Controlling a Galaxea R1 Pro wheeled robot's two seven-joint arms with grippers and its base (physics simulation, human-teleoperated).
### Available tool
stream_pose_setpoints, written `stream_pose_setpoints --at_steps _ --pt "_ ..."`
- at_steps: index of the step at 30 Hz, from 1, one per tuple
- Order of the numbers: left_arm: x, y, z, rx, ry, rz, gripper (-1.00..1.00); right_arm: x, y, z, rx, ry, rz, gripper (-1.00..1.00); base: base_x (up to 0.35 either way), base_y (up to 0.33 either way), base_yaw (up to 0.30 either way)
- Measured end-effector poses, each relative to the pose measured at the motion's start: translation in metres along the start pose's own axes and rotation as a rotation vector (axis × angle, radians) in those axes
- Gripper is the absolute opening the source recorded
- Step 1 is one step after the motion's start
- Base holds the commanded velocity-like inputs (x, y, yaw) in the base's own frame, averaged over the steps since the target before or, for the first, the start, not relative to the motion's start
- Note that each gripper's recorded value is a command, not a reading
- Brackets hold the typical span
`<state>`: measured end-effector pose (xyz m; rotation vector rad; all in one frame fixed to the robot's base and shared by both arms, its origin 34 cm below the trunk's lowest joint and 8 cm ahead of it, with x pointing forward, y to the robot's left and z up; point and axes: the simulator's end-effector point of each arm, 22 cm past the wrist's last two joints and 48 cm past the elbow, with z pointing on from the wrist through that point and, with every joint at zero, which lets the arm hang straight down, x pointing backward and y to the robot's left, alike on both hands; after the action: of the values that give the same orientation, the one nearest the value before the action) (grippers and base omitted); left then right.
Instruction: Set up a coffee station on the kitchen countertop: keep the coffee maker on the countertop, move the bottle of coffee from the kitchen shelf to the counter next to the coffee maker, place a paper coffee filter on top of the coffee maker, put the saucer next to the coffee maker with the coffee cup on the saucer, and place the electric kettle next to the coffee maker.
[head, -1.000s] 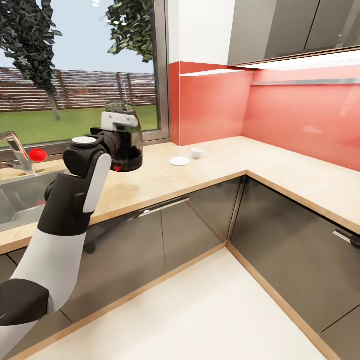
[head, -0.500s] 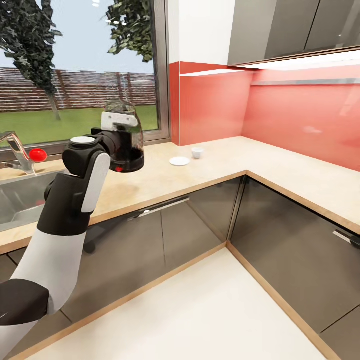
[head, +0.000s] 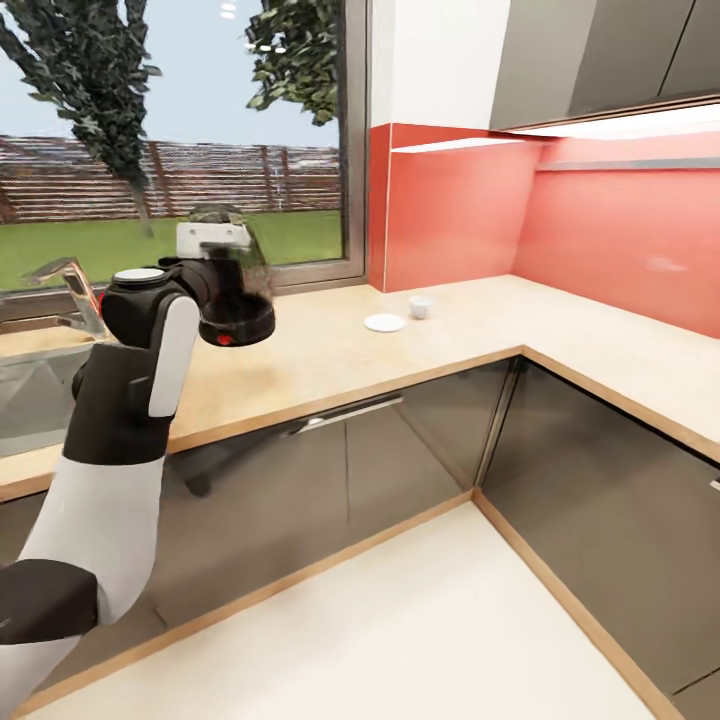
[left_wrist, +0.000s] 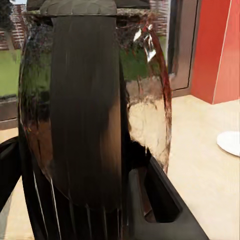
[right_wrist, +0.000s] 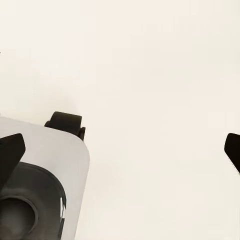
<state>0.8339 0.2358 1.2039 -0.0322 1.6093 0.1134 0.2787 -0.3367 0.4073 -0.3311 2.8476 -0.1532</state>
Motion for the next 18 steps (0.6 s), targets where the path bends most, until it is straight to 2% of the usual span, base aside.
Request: stream_pose_setpoints --at_steps 1,2,5,8,18 --pt "0.001 0.012 0.002 -0.018 0.005 -0.027 -1.0 0.0 0.0 0.0 0.0 0.0 0.0 1.0 0.0 0.0 0.267" --pt "0.001 0.023 0.003 -0.047 0.009 -0.029 -1.0 0.0 0.0 0.0 0.0 0.0 0.0 1.0 0.0 0.0 0.268" --pt "0.004 0.025 0.005 -0.037 0.015 -0.057 -1.0 0.0 0.0 0.0 0.0 0.0 0.0 1.0 0.0 0.0 0.269" --pt "0.008 0.034 0.007 -0.063 0.026 -0.054 -1.0 0.0 0.0 0.0 0.0 0.0 0.0 1.0 0.0 0.0 0.269" --pt "0.018 0.034 0.012 -0.061 0.053 -0.056 -1.0 0.0 0.0 0.0 0.0 0.0 0.0 1.0 0.0 0.0 0.269"
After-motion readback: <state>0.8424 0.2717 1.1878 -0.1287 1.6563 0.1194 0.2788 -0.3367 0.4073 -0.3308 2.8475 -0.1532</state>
